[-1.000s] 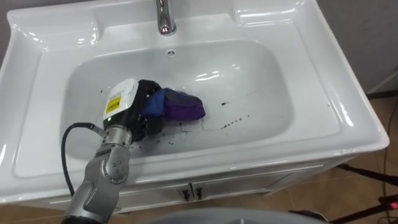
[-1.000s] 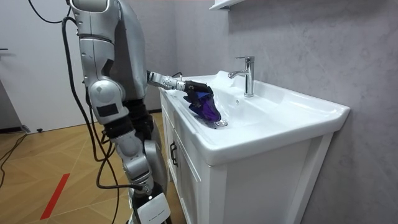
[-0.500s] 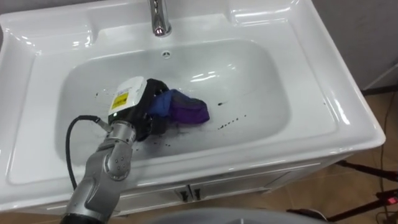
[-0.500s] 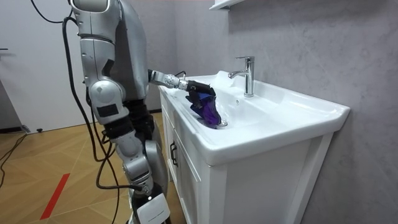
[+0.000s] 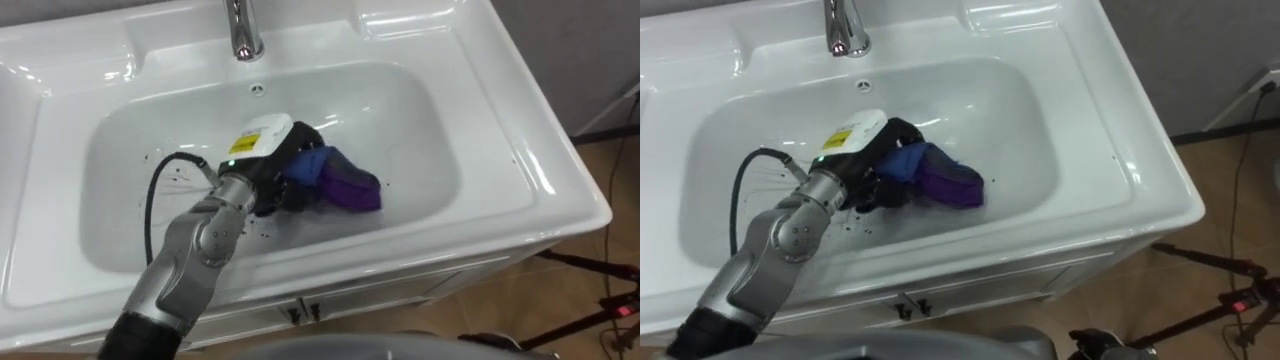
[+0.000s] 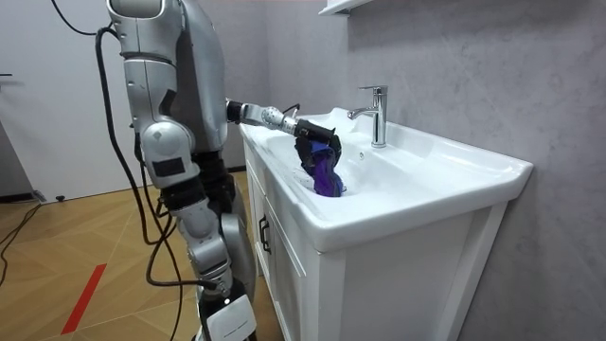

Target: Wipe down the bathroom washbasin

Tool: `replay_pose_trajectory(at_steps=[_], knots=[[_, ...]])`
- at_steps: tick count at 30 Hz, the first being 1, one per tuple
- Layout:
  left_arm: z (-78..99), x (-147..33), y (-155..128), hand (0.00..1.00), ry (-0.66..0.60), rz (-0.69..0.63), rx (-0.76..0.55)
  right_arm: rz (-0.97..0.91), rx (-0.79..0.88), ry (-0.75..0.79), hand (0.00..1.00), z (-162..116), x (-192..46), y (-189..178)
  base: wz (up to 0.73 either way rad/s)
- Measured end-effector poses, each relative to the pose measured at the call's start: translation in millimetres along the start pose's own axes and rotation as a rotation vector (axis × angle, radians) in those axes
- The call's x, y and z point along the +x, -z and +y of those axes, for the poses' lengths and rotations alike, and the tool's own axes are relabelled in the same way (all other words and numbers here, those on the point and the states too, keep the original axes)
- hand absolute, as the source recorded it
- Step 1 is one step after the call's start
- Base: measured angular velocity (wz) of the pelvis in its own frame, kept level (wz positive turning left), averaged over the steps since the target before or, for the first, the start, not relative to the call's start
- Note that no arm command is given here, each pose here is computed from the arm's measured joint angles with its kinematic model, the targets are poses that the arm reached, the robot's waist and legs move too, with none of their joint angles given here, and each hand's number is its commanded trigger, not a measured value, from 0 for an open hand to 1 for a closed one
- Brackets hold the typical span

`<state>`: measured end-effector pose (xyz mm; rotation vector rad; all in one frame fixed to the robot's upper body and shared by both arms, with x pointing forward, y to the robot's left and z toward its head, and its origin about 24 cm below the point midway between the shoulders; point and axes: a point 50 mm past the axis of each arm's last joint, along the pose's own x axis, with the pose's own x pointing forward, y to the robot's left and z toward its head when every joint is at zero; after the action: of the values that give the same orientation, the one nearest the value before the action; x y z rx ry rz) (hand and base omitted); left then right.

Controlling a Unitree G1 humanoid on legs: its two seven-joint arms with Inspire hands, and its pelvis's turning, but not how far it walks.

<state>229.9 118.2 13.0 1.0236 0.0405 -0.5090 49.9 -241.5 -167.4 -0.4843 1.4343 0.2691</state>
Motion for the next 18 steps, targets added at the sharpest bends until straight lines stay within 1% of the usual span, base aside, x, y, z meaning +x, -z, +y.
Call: replay_pose_trajectory(at_steps=[5, 11, 18], knots=[[2.2, 2.5, -2.3, 1.0, 0.009, -0.01, 0.002, 0.009, -0.009, 0.0, 0.0, 1.8, 0.1, 2.2, -0.06], [0.4, 2.7, -2.4, 1.0, 0.042, -0.008, 0.0, 0.013, -0.011, 0.017, 0.0, 3.8, 0.4, 3.5, -0.04], [-2.7, 4.3, -2.5, 1.0, 0.047, 0.01, -0.05, 0.039, -0.031, 0.012, 0.0, 7.3, 0.6, 6.2, -0.01]])
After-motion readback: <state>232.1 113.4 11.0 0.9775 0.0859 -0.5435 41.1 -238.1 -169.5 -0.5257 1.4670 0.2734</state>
